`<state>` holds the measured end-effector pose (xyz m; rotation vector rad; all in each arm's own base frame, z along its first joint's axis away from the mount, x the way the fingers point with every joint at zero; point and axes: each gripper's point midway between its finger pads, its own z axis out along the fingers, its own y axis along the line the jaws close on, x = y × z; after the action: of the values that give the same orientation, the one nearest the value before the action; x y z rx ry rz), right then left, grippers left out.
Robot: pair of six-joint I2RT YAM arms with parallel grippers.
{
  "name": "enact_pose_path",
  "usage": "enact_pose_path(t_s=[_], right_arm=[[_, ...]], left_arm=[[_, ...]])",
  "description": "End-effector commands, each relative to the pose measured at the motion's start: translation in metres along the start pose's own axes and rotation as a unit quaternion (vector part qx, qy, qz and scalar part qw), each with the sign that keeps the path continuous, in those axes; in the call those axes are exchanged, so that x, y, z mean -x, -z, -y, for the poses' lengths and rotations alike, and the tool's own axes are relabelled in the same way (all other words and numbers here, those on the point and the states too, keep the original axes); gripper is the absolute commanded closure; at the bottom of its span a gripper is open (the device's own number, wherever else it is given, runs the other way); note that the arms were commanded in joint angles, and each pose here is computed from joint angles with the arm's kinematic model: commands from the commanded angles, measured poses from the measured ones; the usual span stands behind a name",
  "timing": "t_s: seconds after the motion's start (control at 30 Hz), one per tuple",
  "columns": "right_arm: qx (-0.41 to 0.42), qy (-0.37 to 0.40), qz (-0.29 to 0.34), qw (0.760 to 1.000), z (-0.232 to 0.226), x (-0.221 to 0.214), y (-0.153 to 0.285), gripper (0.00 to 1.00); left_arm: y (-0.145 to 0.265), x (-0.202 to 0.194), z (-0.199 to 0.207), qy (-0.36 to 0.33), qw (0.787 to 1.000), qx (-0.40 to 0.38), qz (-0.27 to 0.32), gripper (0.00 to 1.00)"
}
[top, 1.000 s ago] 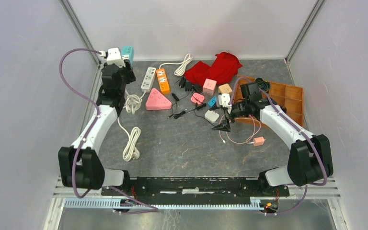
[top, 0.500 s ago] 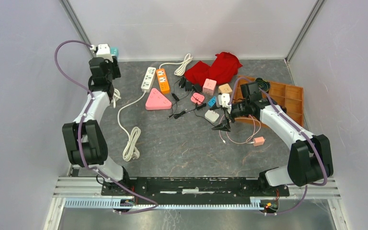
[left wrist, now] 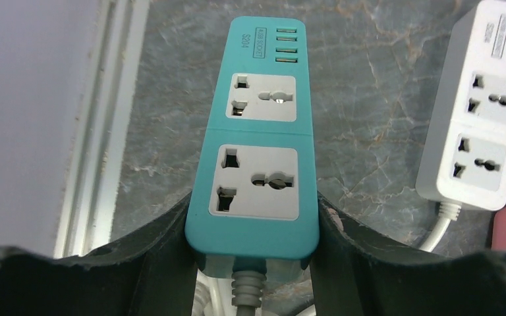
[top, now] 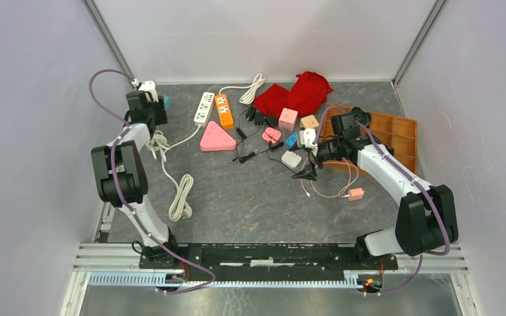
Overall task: Pull the plug off the socket
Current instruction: Place the socket at the corner of the board.
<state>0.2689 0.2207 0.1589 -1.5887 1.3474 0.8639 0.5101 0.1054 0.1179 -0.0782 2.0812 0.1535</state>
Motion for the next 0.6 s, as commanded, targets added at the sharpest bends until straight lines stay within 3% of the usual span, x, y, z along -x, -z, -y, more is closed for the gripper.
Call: enact_pose_path(t_s=[0.0,0.17,0.3,0.5,0.53,0.57], right_arm=[[-0.006,0.016,0.002,1.0,0.002,0.003,0.002,0.02],[-0.006,0.014,0.0,1.0,0.002,0.002,0.002,0.02],[-0.005,0.014,-0.001,1.0,0.002,0.001,0.002,0.02],[-0.004,0.01,-0.002,1.0,0.002,-0.001,0.002,0.02],[-0.003,0.011,-0.002,1.0,0.002,-0.001,0.002,0.02],[-0.003,0.011,-0.002,1.0,0.002,0.0,0.002,0.02]], left_arm=[[-0.013,-0.007,0.008,0.013,0.999,-0.028,-0.011,0.77],[-0.024,-0.02,0.02,0.027,0.997,-0.056,-0.039,0.73],[-0.033,-0.033,0.027,0.042,0.993,-0.074,-0.077,0.63],[-0.035,-0.035,0.016,0.048,0.993,-0.043,-0.094,0.33],[-0.034,-0.033,0.016,0.049,0.993,-0.041,-0.094,0.24],[-0.033,-0.031,0.016,0.053,0.993,-0.042,-0.095,0.05]])
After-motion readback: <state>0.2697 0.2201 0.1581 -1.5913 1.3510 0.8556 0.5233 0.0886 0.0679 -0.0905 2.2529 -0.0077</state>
